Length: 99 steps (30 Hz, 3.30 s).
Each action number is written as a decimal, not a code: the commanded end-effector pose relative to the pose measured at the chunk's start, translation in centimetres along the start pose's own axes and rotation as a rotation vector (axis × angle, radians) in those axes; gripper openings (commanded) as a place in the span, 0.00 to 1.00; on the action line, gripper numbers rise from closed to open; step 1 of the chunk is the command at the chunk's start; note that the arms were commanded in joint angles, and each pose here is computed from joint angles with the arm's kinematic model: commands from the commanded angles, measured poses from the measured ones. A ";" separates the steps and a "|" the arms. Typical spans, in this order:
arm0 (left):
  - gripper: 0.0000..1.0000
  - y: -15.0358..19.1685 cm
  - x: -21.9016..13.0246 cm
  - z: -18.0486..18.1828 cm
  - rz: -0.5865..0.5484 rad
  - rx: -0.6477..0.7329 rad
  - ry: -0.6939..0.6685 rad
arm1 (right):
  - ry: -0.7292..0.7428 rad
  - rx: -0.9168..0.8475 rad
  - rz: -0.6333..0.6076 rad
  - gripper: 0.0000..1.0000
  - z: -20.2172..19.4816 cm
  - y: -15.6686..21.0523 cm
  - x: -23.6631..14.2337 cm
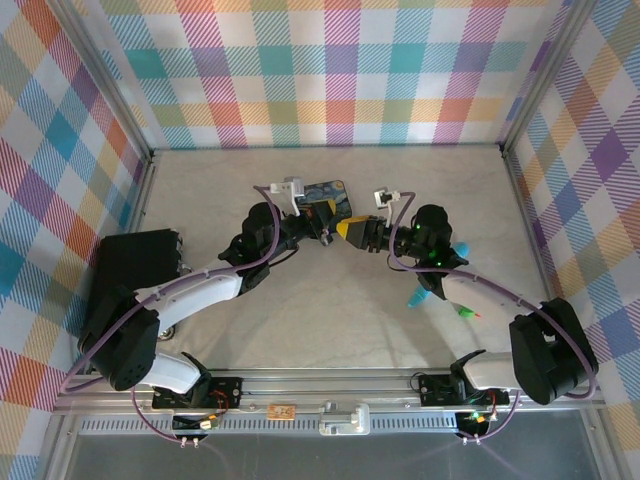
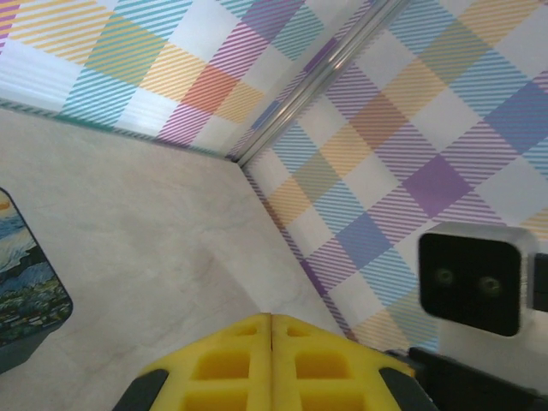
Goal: Unlock a padlock with a key
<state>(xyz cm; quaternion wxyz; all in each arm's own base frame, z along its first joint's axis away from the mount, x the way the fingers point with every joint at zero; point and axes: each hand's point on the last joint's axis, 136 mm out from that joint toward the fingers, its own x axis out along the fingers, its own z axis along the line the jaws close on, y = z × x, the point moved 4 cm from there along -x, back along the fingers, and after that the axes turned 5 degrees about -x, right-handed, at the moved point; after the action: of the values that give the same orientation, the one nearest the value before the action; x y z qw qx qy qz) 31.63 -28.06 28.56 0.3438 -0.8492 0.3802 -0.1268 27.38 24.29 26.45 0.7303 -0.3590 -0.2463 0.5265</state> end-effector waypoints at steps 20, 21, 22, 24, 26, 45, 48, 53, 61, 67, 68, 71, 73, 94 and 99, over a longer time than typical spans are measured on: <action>0.00 0.2 -0.6 -3.0 -0.048 -0.052 0.147 | -0.101 0.003 0.006 0.18 0.8 -0.3 2.3; 0.00 0.3 -0.6 -3.0 -0.047 -0.052 0.146 | -0.102 0.006 0.006 0.17 0.8 -0.3 2.3; 0.00 0.4 -0.7 -3.0 -0.045 -0.052 0.146 | -0.102 0.006 0.006 0.16 0.8 -0.3 2.3; 0.00 0.5 -0.7 -3.0 -0.044 -0.054 0.144 | -0.104 0.007 0.004 0.15 0.8 -0.4 2.3; 0.00 0.6 -0.7 -3.0 -0.043 -0.056 0.146 | -0.106 0.007 0.007 0.12 0.9 -0.4 2.3; 0.65 -1.6 -4.5 -2.9 0.140 -0.019 0.102 | -0.028 -0.099 0.237 0.00 0.7 0.5 0.2; 0.62 -0.8 -3.9 -3.5 0.222 -0.016 0.138 | -0.059 -0.102 0.261 0.00 1.0 0.4 0.3; 0.52 -0.2 -2.8 -3.8 0.271 -0.054 0.200 | -0.075 -0.099 0.269 0.00 1.1 0.1 0.6; 0.37 0.0 -2.6 -3.4 0.265 -0.064 0.199 | -0.068 -0.098 0.253 0.00 0.9 0.0 0.6; 0.18 0.1 -2.7 -3.3 0.259 -0.069 0.195 | -0.069 -0.087 0.248 0.00 0.6 0.1 0.9; 0.15 0.1 -2.8 -3.2 0.255 -0.070 0.191 | -0.071 -0.090 0.246 0.00 0.6 0.0 0.9; 0.08 0.0 -2.8 -3.1 0.247 -0.065 0.183 | -0.071 -0.093 0.238 0.00 0.7 -0.2 0.9; 0.00 0.0 -2.8 -3.1 0.246 -0.066 0.183 | -0.068 -0.095 0.232 0.00 0.8 -0.3 0.9; 0.00 -0.7 -3.2 -2.2 0.113 -0.118 0.157 | -0.119 0.035 0.044 0.38 0.2 -0.5 1.0; 0.00 -0.5 -3.0 -2.2 0.112 -0.127 0.159 | -0.121 0.035 0.050 0.35 0.2 -0.3 1.3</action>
<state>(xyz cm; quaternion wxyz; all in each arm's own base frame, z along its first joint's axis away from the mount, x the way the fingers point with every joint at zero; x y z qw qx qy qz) 29.43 -26.77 29.10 0.2724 -0.8314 0.4694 -0.1191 28.16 25.26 26.30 0.7126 -0.3254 -0.2497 0.5692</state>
